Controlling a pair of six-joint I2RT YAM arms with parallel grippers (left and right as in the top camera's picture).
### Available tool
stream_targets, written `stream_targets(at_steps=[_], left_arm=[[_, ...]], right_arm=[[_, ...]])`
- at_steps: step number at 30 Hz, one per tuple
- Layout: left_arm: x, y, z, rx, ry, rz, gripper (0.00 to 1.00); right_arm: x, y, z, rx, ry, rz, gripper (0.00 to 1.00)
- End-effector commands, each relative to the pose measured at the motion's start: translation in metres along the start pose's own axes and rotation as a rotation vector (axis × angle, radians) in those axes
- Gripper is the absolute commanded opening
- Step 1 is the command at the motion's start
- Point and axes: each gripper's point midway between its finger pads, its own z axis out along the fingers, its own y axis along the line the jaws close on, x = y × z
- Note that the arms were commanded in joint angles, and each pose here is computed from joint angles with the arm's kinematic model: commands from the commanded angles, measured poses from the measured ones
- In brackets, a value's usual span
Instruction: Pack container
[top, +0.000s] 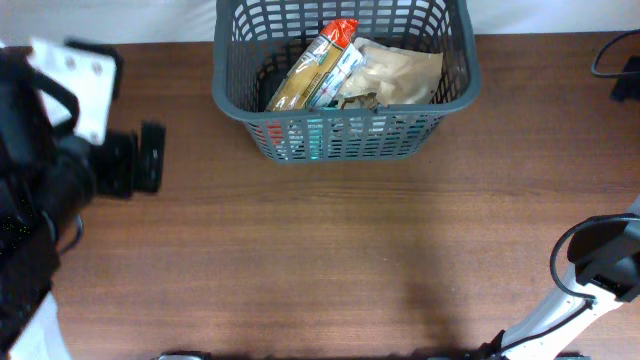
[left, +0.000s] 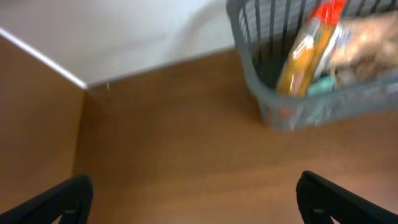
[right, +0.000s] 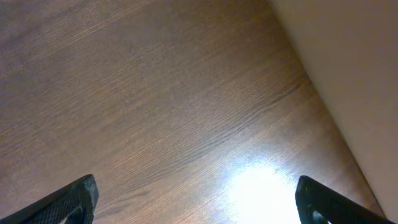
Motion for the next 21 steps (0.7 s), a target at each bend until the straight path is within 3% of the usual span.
stream_targets(at_steps=[1,8,21], left_arm=[[0.029,0.004,-0.016,-0.037,0.022,-0.047,0.99],[0.082,-0.013,0.004,-0.015,0.070,-0.121,0.99],[0.189,-0.063,0.134,0.058,0.248,-0.216,0.99]], right_arm=[[-0.003,-0.001,-0.012,-0.002,-0.027,0.009,0.99],[-0.003,-0.001,-0.012,-0.002,-0.027,0.009,0.99],[-0.003,-0.001,-0.012,-0.002,-0.027,0.009,0.99]])
